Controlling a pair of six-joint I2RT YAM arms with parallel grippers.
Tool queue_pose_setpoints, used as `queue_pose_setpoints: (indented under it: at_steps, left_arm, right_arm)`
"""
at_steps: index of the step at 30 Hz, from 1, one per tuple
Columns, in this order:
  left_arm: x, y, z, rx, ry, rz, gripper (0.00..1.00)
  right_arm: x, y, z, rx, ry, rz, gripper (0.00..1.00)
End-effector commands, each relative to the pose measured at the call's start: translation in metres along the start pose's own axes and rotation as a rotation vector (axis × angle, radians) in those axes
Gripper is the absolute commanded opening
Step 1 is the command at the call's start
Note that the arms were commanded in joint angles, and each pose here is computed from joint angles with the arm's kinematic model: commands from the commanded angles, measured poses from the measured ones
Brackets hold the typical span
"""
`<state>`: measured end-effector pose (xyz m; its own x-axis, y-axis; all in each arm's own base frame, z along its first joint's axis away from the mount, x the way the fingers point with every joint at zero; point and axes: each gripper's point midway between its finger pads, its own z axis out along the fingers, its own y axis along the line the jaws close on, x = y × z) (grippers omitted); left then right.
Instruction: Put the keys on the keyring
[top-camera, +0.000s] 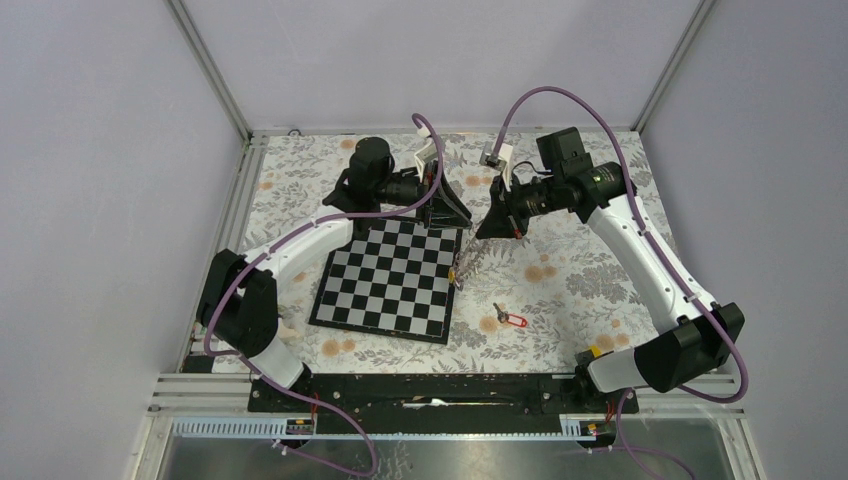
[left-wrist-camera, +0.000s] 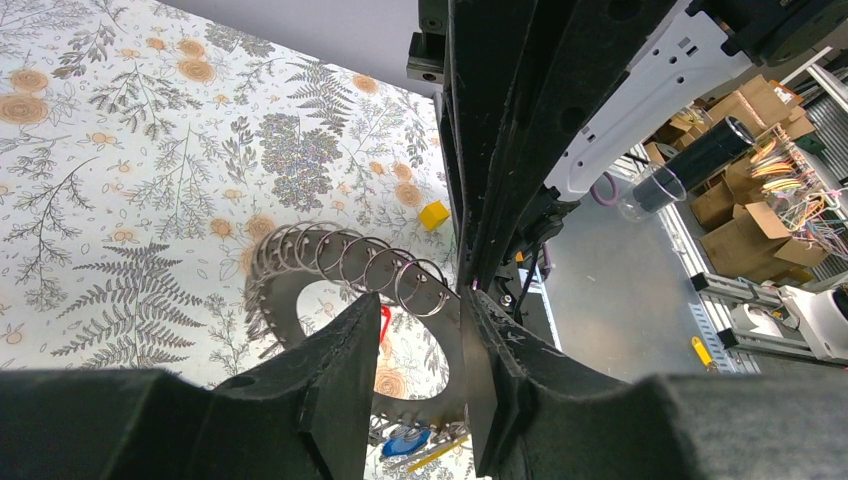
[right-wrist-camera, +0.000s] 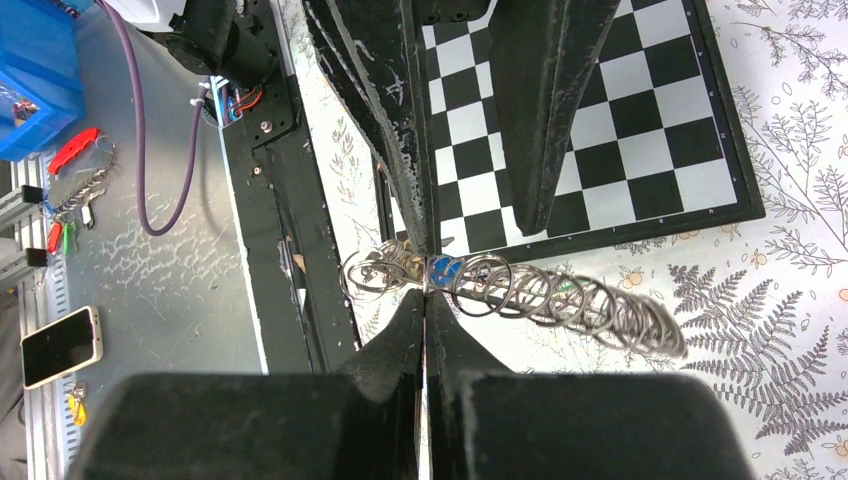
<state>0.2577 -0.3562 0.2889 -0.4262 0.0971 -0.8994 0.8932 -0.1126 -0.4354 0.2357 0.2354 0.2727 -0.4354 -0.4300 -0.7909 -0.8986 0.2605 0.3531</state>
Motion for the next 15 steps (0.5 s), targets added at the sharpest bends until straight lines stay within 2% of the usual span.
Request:
queue_pose_setpoints:
  at_steps: [1, 15]
  left_arm:
    - [-0.017, -0.027, -0.001, 0.078, -0.003, 0.1, 0.39]
    - [-0.015, -0.036, -0.002, 0.122, -0.019, 0.093, 0.4]
  right_arm:
    - [-0.025, 0.009, -0.005, -0.018, -0.065, -0.089, 0.0]
    - [-0.026, 0.008, -0.005, -0.02, -0.083, -0.084, 0.0]
